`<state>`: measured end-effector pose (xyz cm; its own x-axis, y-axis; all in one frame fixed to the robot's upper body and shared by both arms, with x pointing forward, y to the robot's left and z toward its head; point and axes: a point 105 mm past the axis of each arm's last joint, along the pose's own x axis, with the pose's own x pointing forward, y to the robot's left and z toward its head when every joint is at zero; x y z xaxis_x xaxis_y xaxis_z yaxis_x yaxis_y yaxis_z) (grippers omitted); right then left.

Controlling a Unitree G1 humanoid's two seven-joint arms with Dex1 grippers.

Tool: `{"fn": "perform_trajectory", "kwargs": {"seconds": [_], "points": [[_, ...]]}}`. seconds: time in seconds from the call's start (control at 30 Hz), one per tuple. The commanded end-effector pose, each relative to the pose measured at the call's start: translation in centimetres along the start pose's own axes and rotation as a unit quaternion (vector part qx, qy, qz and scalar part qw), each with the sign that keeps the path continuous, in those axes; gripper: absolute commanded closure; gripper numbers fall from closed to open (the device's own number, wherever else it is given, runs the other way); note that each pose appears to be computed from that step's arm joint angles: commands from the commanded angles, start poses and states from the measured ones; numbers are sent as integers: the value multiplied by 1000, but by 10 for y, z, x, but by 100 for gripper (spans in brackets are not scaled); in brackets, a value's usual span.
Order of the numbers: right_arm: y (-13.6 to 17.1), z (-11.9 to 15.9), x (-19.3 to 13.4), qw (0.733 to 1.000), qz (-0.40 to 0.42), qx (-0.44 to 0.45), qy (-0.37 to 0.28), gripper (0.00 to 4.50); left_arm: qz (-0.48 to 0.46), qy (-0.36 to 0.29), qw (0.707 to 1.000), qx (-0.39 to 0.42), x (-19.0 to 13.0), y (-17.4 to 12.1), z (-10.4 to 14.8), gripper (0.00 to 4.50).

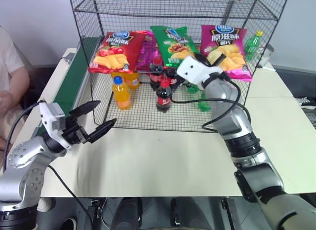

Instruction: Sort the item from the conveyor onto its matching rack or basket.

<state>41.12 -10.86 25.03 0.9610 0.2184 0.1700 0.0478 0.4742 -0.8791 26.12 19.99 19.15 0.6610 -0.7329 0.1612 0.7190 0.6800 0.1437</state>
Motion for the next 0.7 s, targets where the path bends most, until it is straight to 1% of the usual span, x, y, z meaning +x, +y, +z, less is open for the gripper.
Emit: {"fn": "perform_trajectory", "kwargs": {"seconds": [0.03,0.07,0.13,0.17,0.2,0.3,0.33,0.37,0.47,0.57,0.63,0.67,0.7], "points": [[-5,17,3,1000,-1,16,-24,429,-4,-12,1000,15,1,-2,6,0],[-3,18,4,999,7,28,-25,429,-4,-12,1000,16,1,-2,6,0],[-1,21,5,999,12,37,-26,326,-5,-11,1000,15,2,-2,4,0],[-2,23,6,999,9,38,-29,301,-6,-11,1000,14,2,-3,4,0],[-3,25,6,999,7,38,-31,257,-6,-11,1000,14,3,-3,3,0],[-6,38,7,997,0,60,-53,105,-6,-9,1000,13,3,-3,1,0],[-6,44,6,995,1,72,-63,58,-6,-9,1000,12,3,-3,1,0],[-6,49,5,992,7,104,-71,15,-6,-9,1000,12,3,-3,1,0],[-8,62,1,987,21,120,-108,15,-6,-7,1000,12,2,-3,-1,0],[-6,60,-4,983,42,142,-110,15,-7,-3,1000,14,1,-2,-3,0],[-1,64,-11,976,75,162,-128,15,-8,-2,1000,14,1,-2,-3,0],[-3,65,-14,974,75,168,-135,15,-8,-2,1000,15,0,-2,-3,0],[0,72,-19,966,99,182,-155,15,-8,-2,1000,15,0,-1,-3,0]]}}
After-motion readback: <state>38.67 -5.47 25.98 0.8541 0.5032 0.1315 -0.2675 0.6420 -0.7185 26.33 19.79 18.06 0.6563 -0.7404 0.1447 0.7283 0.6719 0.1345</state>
